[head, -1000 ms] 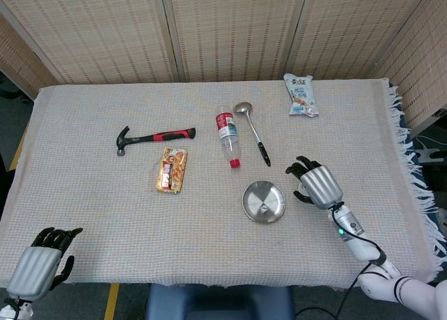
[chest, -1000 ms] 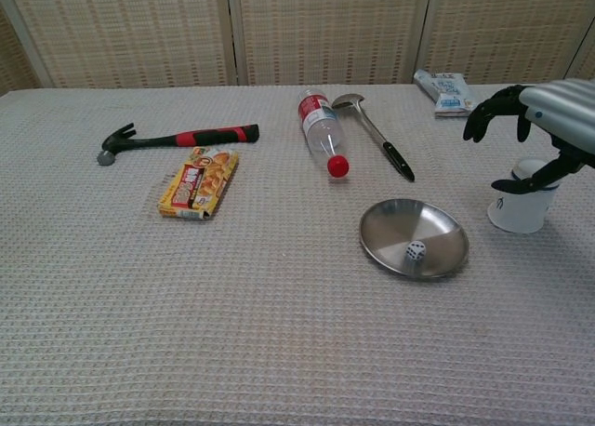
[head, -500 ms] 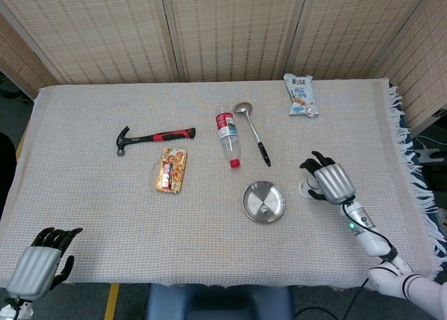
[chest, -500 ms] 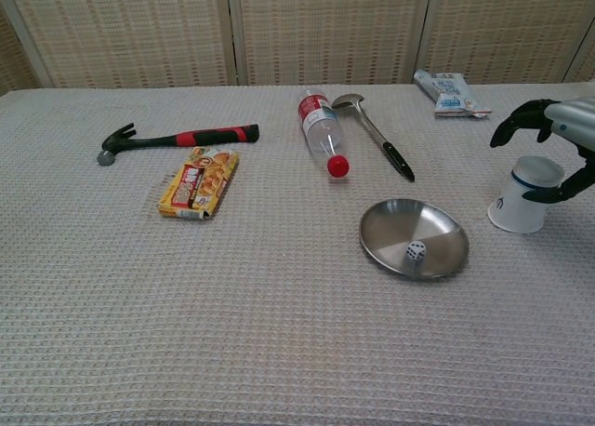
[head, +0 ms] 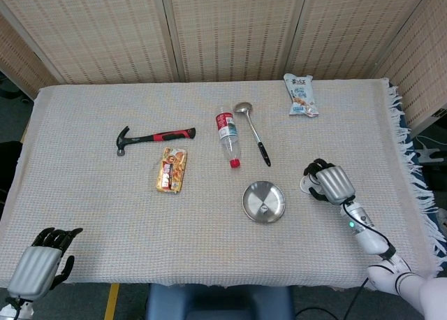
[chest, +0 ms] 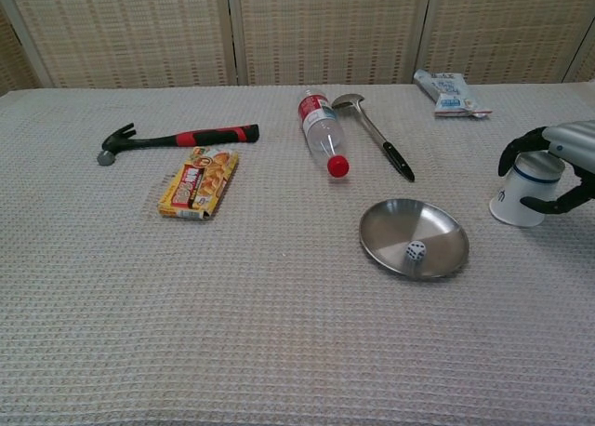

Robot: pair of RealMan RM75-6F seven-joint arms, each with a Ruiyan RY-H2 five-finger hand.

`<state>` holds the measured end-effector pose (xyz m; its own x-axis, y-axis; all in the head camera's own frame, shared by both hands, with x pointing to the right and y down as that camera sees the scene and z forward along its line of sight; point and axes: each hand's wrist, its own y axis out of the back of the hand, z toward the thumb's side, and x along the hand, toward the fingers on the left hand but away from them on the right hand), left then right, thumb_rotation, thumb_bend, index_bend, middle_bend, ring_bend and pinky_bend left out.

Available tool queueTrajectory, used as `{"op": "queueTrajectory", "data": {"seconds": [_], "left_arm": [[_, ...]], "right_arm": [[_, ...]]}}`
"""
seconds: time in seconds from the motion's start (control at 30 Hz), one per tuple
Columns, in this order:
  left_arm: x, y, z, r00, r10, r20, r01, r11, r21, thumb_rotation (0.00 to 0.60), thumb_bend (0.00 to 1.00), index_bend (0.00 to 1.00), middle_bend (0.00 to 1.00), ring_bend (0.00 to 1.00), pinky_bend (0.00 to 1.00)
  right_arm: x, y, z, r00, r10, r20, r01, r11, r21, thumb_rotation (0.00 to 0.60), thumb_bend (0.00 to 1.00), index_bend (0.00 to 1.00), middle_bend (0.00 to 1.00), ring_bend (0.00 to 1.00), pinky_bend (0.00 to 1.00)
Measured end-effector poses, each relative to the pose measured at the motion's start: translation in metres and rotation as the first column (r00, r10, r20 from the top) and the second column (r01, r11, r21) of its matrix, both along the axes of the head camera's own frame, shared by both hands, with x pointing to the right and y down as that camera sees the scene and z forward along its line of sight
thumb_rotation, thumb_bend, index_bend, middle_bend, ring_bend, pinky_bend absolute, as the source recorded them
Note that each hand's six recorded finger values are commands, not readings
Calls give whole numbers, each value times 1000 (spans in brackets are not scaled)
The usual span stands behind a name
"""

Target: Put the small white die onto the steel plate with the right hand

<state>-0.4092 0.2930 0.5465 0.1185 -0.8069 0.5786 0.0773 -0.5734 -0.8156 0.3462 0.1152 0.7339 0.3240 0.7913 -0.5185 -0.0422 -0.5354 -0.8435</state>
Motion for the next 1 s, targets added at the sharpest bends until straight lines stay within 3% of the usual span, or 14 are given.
{"op": "queueTrajectory", "data": {"seconds": [0.2, 0.37, 0.5, 0.77, 1.0], "left_arm": [[0, 0, -1, 1000, 1, -1, -1, 1000, 2, 600, 524, 185, 279, 221, 189], [0, 0, 0, 1000, 2, -1, -2, 1000, 2, 600, 523, 186, 279, 221, 188], [0, 0, 0, 1000, 2, -1, -2, 1000, 2, 600, 523, 185, 284, 223, 188], [1, 0, -1, 1000, 1, -1, -1, 1000, 3, 600, 521, 185, 289, 223, 188], [0, -1, -2, 1000, -1, -4, 1, 1000, 7, 600, 522, 185, 289, 223, 188]], "right_arm": [[-5, -1, -6, 1000, -4, 25, 3, 998, 68, 600, 296, 620, 515, 422, 659], [-13, -2, -16, 999, -22, 46, 15, 991, 134, 600, 296, 636, 522, 426, 662], [-26, 1, -22, 994, -33, 108, 18, 990, 139, 600, 297, 636, 523, 426, 664], [-70, 11, -34, 950, -31, 311, 27, 999, 18, 600, 297, 636, 523, 426, 664], [-96, 18, -27, 928, -9, 373, 62, 990, -130, 600, 297, 636, 523, 426, 664]]}}
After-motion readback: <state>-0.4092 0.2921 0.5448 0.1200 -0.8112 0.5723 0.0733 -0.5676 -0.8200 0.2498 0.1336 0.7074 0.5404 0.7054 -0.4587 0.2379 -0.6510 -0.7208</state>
